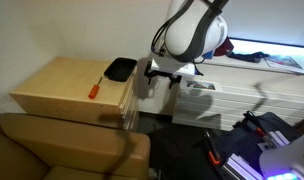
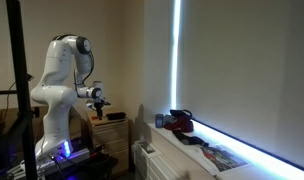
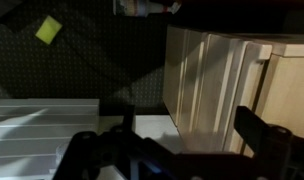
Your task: Pull out the sliding tray
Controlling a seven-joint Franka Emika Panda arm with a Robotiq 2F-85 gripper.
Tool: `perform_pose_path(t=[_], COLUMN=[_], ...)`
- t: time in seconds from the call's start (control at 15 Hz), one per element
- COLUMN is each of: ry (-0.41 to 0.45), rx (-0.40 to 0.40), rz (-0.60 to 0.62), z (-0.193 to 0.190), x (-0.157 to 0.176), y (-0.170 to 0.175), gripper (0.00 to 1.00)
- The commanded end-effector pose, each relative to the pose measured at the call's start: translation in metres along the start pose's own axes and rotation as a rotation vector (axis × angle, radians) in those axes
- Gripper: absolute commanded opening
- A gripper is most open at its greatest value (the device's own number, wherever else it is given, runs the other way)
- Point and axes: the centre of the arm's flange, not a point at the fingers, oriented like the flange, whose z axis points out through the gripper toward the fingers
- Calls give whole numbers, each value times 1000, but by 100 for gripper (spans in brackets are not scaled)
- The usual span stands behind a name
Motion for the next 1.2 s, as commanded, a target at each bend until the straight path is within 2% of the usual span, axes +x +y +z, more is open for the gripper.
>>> perform_pose_path(t=[0.0,0.13,0.2,0.4,0.53,0.67,0.93,1.13], ry=[6,-47,-16,-34,-62,-95,-50,22], rx=[33,33,23,35,-28,8,51,77], rz=[24,41,31,45,13,-40,-114,-56], z=[41,46,34,44,62,82,107,124], x=[13,13,4,5,7,8,15,30], y=[-28,-35,-21,-32,-25,-26,-43,-57], gripper=[100,100,100,100,100,100,100,100])
